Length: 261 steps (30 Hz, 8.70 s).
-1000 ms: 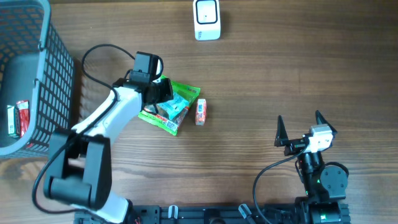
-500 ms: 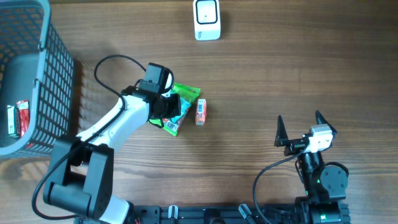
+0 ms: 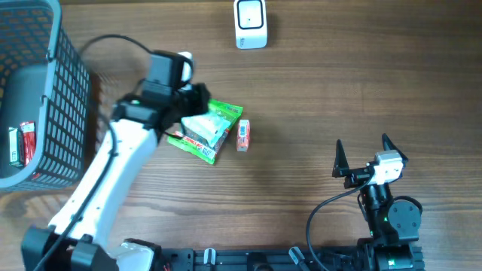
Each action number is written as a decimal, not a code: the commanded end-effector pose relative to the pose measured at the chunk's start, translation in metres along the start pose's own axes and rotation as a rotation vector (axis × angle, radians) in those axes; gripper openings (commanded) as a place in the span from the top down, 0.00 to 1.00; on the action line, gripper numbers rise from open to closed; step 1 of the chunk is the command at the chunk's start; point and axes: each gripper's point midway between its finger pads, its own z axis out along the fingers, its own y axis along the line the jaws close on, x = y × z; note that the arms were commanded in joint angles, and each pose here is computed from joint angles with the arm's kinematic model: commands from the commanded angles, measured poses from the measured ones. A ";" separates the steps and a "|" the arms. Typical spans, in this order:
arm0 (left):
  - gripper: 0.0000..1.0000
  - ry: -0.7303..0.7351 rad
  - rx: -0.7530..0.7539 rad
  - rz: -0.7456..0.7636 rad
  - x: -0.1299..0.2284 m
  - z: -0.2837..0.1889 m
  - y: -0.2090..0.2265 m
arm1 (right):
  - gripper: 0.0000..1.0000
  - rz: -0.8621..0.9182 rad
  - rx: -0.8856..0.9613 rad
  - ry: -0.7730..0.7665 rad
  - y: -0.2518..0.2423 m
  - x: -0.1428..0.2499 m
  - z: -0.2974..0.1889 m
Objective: Scan the item barcode
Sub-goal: 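Release the snack bags and push them flat with the left gripper, then reach the left gripper into the basket and grasp the gum box and red stick, then place the green gum box and red candy stick left of the bags, then reach the right gripper over the pile and grasp the clear snack bag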
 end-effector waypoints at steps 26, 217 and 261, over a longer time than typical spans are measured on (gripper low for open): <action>0.96 0.570 0.060 -0.290 0.123 0.106 0.055 | 0.00 -0.002 0.012 -0.002 -0.003 0.000 0.000; 0.96 0.134 0.003 -0.195 0.011 -0.005 0.064 | 0.00 0.323 -0.209 0.390 0.034 -0.145 -0.011; 0.00 0.062 -0.032 -0.249 -0.005 -0.003 0.070 | 0.36 0.167 -0.301 1.373 0.233 0.098 0.108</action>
